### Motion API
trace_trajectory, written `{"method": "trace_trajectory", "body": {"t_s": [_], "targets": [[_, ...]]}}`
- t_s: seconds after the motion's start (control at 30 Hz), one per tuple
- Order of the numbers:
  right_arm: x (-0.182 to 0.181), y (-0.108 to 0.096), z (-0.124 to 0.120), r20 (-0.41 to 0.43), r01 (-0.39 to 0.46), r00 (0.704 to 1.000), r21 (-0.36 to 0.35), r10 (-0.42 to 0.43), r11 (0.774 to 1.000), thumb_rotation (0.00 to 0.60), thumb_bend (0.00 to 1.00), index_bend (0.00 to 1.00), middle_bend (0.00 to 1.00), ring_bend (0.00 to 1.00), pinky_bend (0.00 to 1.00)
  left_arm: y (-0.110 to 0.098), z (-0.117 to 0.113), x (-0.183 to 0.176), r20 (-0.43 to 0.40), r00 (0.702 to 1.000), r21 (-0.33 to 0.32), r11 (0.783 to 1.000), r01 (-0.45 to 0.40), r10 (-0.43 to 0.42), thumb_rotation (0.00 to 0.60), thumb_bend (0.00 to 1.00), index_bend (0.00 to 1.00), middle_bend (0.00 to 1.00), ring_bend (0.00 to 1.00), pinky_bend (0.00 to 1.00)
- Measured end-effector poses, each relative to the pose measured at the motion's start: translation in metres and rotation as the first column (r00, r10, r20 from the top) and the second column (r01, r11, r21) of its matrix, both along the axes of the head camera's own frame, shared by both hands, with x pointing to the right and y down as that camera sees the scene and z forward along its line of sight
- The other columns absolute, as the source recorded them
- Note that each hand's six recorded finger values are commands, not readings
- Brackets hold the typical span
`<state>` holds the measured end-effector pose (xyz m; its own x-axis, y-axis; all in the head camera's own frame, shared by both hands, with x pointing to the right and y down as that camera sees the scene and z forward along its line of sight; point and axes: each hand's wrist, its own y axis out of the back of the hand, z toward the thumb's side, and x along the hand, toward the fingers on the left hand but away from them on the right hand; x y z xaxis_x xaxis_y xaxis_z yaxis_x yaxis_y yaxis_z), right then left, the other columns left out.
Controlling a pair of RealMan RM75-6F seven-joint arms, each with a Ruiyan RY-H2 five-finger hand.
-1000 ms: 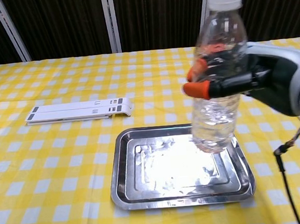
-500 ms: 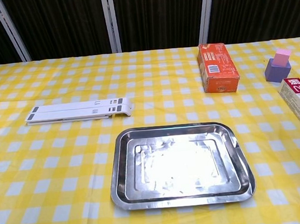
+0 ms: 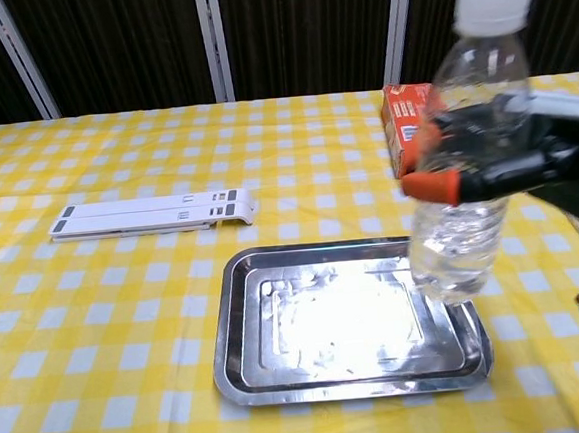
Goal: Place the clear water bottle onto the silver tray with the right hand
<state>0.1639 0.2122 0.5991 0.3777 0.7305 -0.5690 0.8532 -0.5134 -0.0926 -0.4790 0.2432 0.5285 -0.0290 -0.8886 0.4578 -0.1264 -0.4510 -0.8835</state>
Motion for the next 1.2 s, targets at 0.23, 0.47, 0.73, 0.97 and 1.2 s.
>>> {"method": "trace_trajectory", "body": {"t_s": [0.23,0.47,0.73,0.97,1.2], "targets": [[-0.066,0.020,0.010,0.036,0.022,0.999,-0.055,-0.020,0.998,0.600,0.64,0.82,0.60,0.30,0.00,-0.001,0.002,0.002,0.002,1.000,-0.004,1.000,-0.008,0.008,0.600,0.20,0.15,0.00,0.00,0.00],[-0.074,0.015,0.022,-0.016,-0.004,1.000,-0.015,0.004,1.000,0.600,0.64,0.82,0.60,0.30,0.00,-0.001,0.003,0.004,0.002,1.000,-0.008,1.000,-0.014,0.014,0.600,0.20,0.15,0.00,0.00,0.00],[-0.067,0.017,0.043,-0.052,-0.044,0.998,0.002,0.044,0.999,0.600,0.64,0.82,0.60,0.30,0.00,-0.002,0.004,0.003,0.003,1.000,-0.010,1.000,-0.010,0.010,0.600,0.20,0.15,0.00,0.00,0.00],[-0.069,0.018,0.051,-0.032,-0.128,0.991,0.040,0.129,0.991,0.600,0.64,0.82,0.61,0.30,0.00,-0.001,0.005,0.004,0.007,1.000,-0.013,1.000,-0.014,0.015,0.600,0.20,0.15,0.00,0.00,0.00],[-0.062,0.020,0.061,-0.047,-0.172,0.984,0.051,0.174,0.984,0.600,0.64,0.83,0.61,0.30,0.00,-0.002,0.005,0.003,0.007,1.000,-0.012,1.000,-0.012,0.012,0.600,0.20,0.15,0.00,0.00,0.00]]}}
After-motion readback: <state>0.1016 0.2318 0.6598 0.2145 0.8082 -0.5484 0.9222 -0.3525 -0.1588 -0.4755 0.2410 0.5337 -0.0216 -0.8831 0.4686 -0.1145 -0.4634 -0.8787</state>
